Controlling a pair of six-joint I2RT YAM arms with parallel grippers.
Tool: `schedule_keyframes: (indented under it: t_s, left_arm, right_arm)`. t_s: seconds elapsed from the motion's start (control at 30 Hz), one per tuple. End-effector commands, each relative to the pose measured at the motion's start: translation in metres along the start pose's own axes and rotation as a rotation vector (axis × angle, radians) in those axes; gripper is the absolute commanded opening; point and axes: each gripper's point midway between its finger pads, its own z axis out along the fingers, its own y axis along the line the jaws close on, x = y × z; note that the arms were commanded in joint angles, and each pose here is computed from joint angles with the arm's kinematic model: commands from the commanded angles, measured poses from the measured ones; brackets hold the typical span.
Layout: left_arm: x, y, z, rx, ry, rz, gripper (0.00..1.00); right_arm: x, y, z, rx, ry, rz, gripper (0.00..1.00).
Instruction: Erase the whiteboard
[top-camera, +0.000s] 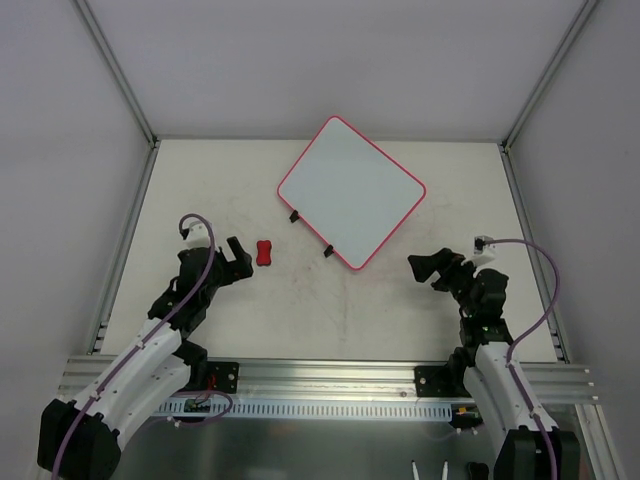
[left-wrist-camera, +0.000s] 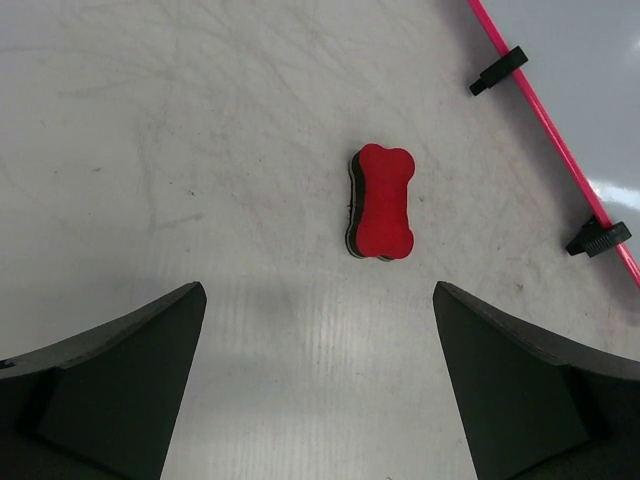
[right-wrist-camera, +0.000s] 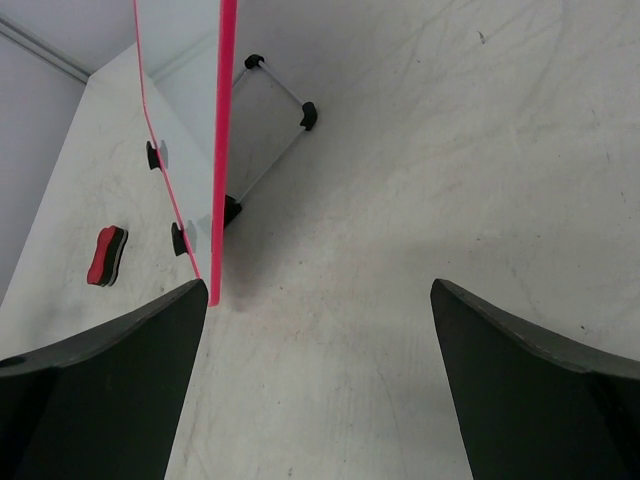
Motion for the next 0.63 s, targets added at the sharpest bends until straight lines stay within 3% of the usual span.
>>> schedule_keyframes:
  t_s: [0.0, 0.6]
  left_arm:
    - [-0.0117, -0.0120, 0.0035, 0.039, -0.032, 0.014, 0.99]
    - [-0.0187, -0.0174, 0.0049, 0.056, -0.048, 0.023, 0.99]
  right_arm:
    - [-0.0221, 0.0205, 0.0038, -0.094, -0.071, -0.007, 0.99]
    - [-0.0272, 0.0232, -0.0007, -0.109, -0.111, -0.053, 0.99]
